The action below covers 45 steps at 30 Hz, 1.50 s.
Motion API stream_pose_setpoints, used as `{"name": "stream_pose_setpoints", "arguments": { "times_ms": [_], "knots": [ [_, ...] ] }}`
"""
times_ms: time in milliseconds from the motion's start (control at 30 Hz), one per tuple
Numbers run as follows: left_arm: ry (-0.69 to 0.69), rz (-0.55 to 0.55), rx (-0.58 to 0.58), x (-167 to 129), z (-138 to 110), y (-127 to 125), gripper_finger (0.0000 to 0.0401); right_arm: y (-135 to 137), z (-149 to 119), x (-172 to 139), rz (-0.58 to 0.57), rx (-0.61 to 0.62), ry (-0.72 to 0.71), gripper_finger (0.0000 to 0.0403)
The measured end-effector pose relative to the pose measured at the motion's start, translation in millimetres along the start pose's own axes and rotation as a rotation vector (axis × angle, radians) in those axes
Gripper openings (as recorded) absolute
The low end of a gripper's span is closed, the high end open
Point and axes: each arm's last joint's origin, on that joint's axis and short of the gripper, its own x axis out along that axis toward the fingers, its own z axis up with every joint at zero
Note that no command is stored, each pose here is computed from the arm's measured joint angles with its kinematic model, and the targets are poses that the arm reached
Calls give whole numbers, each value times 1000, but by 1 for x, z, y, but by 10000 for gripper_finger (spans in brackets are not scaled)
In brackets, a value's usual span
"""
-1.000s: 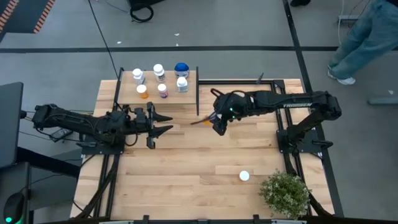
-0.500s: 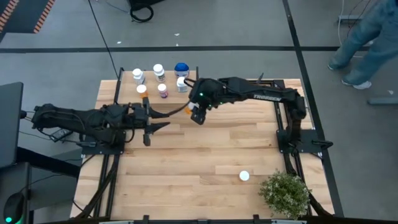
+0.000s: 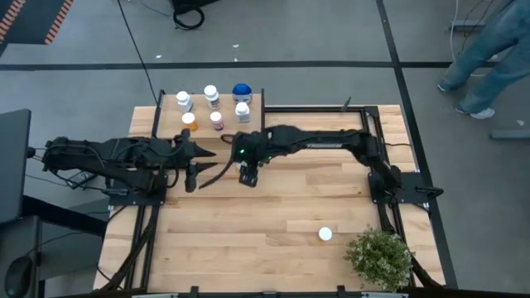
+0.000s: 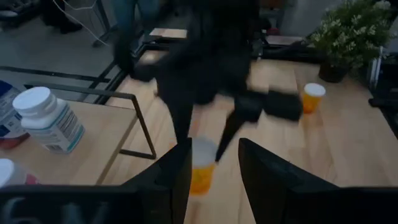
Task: Pick and place medicine bottles onto shelf by color
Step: Put the top orange pill bottle on the shelf
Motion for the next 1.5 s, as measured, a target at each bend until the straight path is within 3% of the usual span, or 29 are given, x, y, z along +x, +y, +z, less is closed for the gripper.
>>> {"name": "stream_pose_setpoints", "arguments": {
  "times_ms": [267,567,933,1167,1300,1500],
  "knots": [
    [34,3,9,0,-3,0,126,7,-4,49,19,-20,27,229],
    [26,2,11,0,-3,0,127,8,5,50,64,-11,-62,229],
    [4,0,5,-1,-1,0,127,12,-1,56,64,-13,-35,229],
    [5,0,6,-1,-1,0,122,20,1,70,78,-38,-83,229],
    [-13,9,1,4,-4,0,119,22,-8,88,71,-47,-17,229],
    [-44,11,27,6,-5,-1,123,29,-7,83,82,-53,-39,229]
  ]
}}
